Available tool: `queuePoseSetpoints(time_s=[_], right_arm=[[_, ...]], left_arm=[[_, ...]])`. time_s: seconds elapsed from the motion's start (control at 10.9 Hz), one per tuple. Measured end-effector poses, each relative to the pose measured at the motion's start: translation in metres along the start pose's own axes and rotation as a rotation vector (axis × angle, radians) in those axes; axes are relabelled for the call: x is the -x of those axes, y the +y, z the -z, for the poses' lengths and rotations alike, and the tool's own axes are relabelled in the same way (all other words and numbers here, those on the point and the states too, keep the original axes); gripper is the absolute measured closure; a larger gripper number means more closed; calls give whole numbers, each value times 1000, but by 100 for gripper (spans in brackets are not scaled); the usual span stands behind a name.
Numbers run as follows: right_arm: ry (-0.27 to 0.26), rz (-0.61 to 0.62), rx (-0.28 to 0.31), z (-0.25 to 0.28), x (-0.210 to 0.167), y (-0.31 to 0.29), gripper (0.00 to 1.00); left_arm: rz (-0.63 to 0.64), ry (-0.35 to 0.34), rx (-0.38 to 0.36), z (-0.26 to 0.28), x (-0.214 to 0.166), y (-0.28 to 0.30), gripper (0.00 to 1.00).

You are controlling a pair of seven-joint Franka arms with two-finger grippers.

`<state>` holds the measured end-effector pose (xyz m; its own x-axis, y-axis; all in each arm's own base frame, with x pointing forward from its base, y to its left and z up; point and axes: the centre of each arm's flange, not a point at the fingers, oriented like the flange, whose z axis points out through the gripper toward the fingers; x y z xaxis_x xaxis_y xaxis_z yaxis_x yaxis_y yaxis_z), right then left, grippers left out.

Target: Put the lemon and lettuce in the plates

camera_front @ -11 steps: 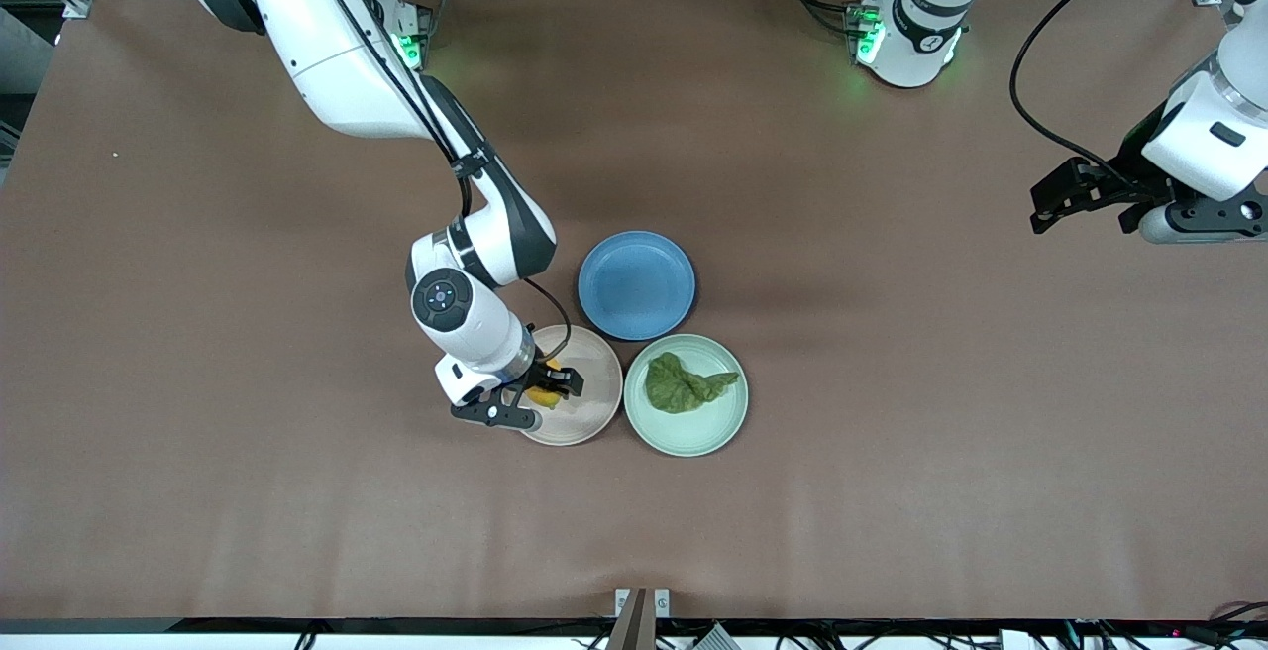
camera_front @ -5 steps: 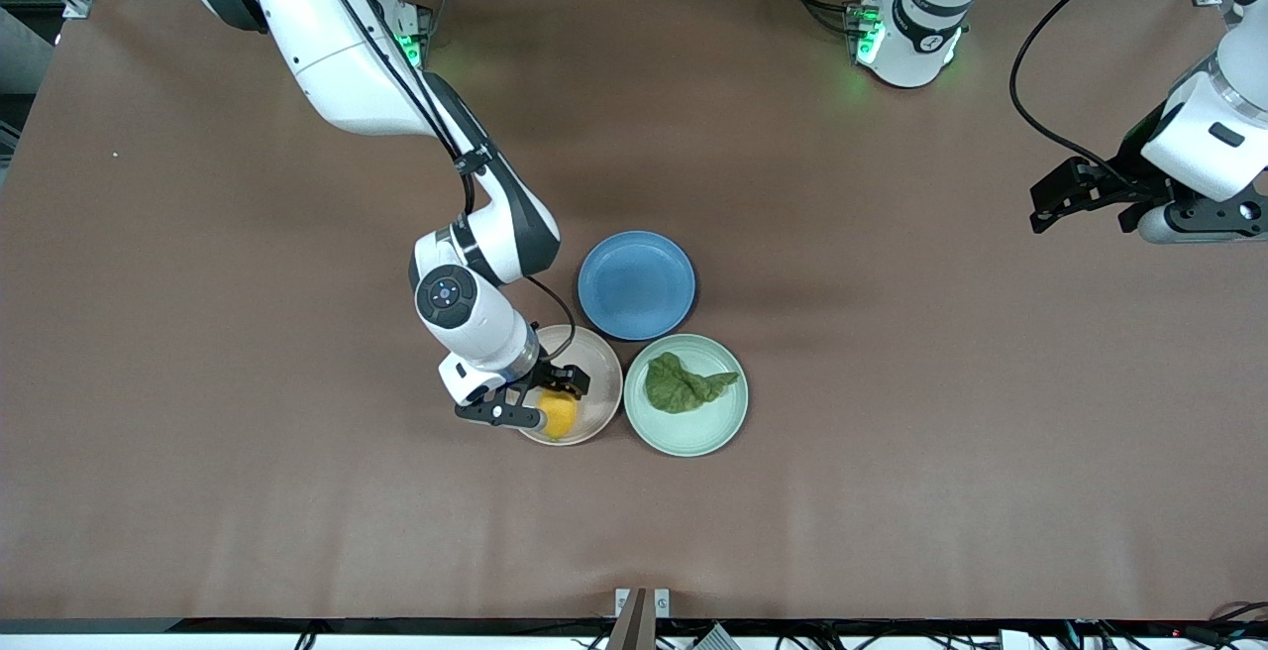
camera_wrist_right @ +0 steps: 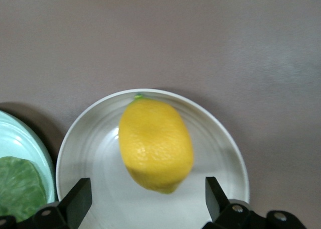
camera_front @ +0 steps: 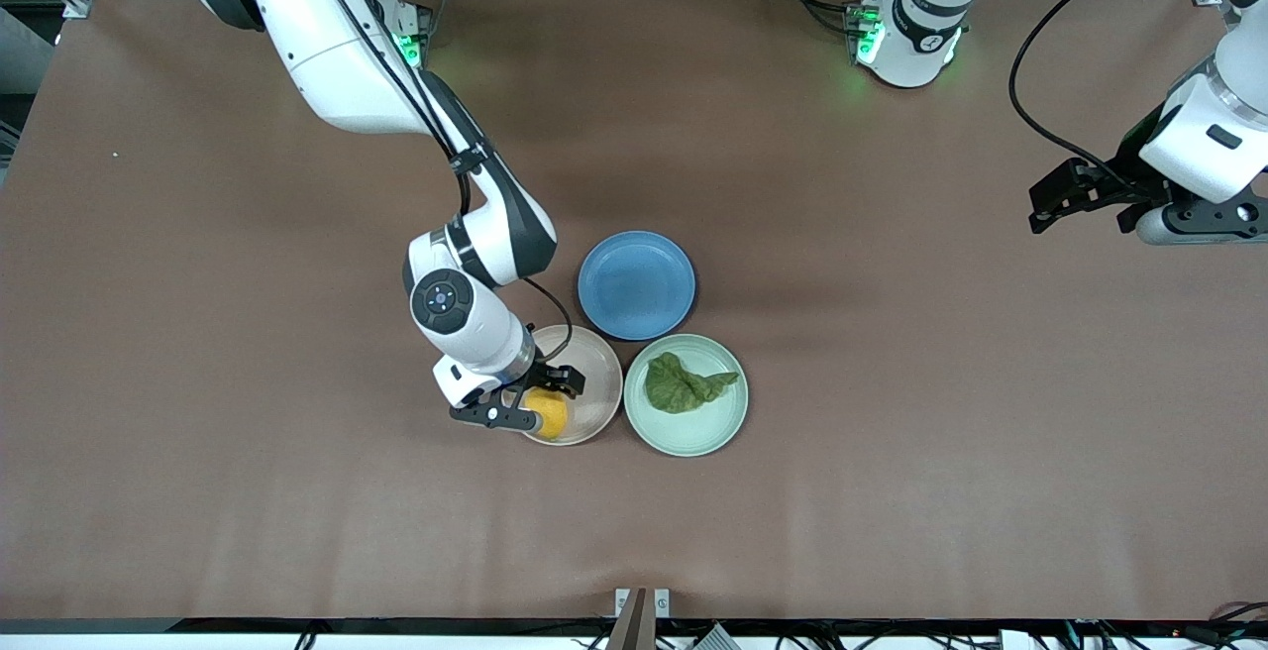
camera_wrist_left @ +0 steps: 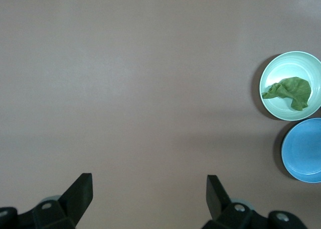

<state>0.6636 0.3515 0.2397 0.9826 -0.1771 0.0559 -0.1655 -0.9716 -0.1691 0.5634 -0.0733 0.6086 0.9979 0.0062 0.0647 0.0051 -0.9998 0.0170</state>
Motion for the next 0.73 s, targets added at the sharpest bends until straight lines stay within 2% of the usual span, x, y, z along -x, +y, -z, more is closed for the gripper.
queuePoseSetpoints(time_s=[0.37, 0.55, 0.73], right_arm=[[-88, 21, 86, 36, -23, 19, 0], [-111, 72, 109, 45, -34, 34, 0], [-145, 142, 162, 57, -45, 59, 0]], left_arm=[[0, 0, 0, 0, 0, 0, 0], [0, 0, 0, 0, 0, 0, 0], [0, 0, 0, 0, 0, 0, 0]])
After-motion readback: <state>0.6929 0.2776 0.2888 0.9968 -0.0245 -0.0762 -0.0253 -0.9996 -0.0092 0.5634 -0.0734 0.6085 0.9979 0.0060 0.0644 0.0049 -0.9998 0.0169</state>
